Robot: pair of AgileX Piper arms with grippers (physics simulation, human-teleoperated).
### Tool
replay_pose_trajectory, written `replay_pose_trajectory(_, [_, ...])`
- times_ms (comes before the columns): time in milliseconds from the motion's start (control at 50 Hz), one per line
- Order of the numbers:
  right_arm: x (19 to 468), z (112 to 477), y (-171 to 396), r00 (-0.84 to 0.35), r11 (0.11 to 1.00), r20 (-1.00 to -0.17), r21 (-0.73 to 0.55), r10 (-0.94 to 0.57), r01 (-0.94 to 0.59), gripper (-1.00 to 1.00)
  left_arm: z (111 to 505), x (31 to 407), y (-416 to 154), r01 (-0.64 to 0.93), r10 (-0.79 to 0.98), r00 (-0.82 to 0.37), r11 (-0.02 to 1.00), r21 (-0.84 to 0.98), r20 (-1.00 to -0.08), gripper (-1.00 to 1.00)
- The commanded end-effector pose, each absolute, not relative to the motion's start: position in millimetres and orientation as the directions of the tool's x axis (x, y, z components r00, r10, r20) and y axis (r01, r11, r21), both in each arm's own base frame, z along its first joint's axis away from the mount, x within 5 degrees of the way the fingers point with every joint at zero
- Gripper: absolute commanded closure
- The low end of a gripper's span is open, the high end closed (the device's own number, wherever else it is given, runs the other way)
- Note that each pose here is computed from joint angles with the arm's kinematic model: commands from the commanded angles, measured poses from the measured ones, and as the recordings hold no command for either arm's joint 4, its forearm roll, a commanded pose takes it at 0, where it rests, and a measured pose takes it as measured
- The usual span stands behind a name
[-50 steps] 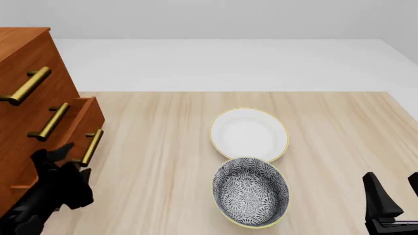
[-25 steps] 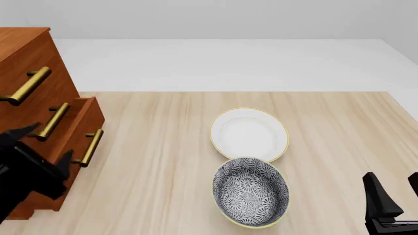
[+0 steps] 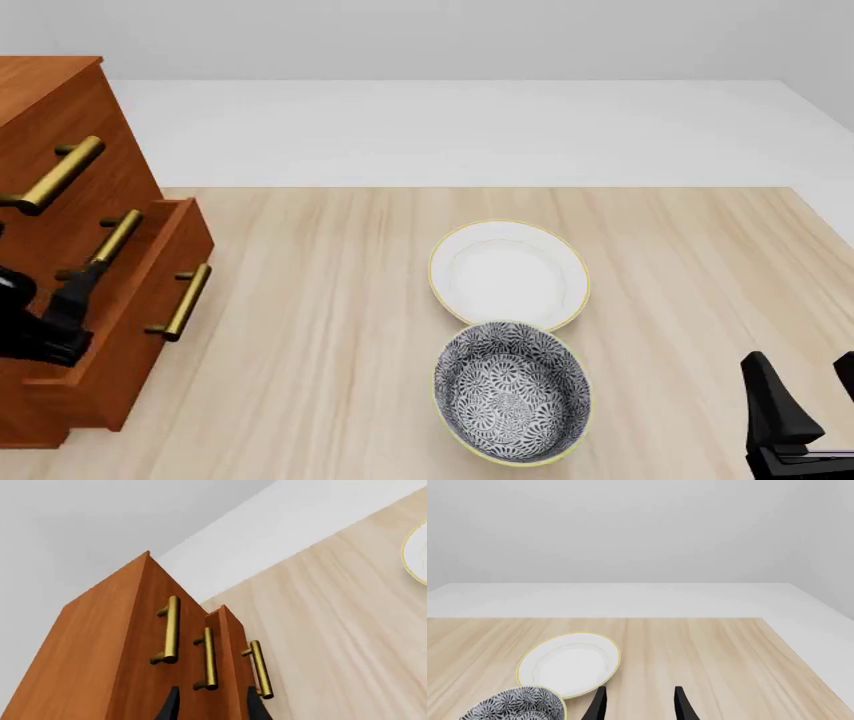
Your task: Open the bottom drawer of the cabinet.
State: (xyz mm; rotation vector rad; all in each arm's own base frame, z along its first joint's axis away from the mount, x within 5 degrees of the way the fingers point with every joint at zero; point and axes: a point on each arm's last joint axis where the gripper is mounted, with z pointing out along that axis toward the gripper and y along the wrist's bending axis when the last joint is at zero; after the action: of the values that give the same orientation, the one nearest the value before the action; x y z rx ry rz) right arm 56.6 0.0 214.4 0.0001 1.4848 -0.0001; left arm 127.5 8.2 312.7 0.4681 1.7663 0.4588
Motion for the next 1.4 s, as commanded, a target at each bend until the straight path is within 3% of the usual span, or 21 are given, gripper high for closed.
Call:
replay_pose_trajectory(20, [57, 214, 0, 0.086, 1.0, -0.996, 0.0, 0.0, 0.0, -1.0, 328, 128, 9, 0.045, 0.395, -0.26, 0.916, 0.398, -0.881, -1.0])
replay_pose_trajectory(120, [57, 214, 0, 0.086, 1.0, -0.996, 0.0, 0.0, 0.0, -1.0, 325, 132, 9, 0.03, 0.29, -0.301, 0.955, 0.295, -0.908, -1.0])
replay_pose_trajectory(740, [57, 214, 0, 0.086, 1.0, -0.996, 0.0, 0.0, 0.0, -1.0, 326, 134, 15, -0.064, 0.084, -0.36, 0.991, 0.115, -0.929, -1.0])
replay_pose_trajectory(1400, [57, 214, 0, 0.086, 1.0, -0.996, 0.0, 0.0, 0.0, -1.0, 293, 152, 22, -0.105, 0.026, -0.441, 0.991, 0.08, -0.897, -1.0])
